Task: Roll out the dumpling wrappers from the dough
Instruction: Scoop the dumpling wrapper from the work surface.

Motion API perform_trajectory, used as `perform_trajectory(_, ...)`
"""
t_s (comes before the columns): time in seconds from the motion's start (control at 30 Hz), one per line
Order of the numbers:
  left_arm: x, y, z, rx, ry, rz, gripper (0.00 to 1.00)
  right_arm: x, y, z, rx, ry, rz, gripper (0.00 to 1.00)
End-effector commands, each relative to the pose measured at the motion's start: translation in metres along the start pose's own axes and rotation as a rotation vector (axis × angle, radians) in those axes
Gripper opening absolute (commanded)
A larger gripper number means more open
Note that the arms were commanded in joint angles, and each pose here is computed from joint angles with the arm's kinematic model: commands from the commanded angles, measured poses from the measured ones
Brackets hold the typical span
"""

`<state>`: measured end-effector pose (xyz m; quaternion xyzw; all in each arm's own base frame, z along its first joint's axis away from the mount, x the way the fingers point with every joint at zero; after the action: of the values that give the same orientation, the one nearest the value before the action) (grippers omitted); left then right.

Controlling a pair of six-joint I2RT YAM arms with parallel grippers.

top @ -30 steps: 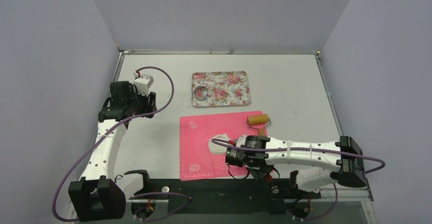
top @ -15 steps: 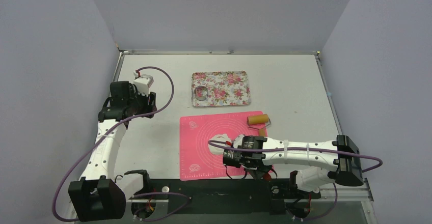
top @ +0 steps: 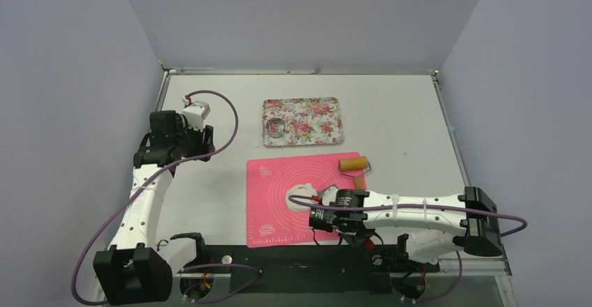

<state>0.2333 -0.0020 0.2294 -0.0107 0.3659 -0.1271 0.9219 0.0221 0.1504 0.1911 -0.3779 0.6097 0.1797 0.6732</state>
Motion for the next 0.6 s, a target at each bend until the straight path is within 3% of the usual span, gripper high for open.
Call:
perform_trajectory(0.0, -0.011, -0.002, 0.015, 0.015, -0.069, -0.007, 0.51, -0.01, 0.005, 0.015, 0.073, -0.196, 0.068, 0.0)
perform_trajectory(0.17, -0.01, -0.001, 0.018, 0.015, -0.068, -0.009, 0.51, -0.023, -0.011, 0.018, 0.145, -0.272, -0.027, 0.0)
perform_trajectory(0.57, -0.012, -0.001, 0.014, 0.021, -0.068, 0.011, 0.51, -0.03, -0.028, 0.004, 0.208, -0.267, -0.077, 0.0)
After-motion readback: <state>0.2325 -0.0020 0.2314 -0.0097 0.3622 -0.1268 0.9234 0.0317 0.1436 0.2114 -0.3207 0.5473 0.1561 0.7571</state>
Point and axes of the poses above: each gripper's point midway between its finger pads, its own x axis out along the fingers, its own y axis along the line the jaws close on, z = x × y, the point moved 9 cm from there along -x, back along the fingers, and after that the axes turned 6 degrees about -x, right-handed, at the moved point
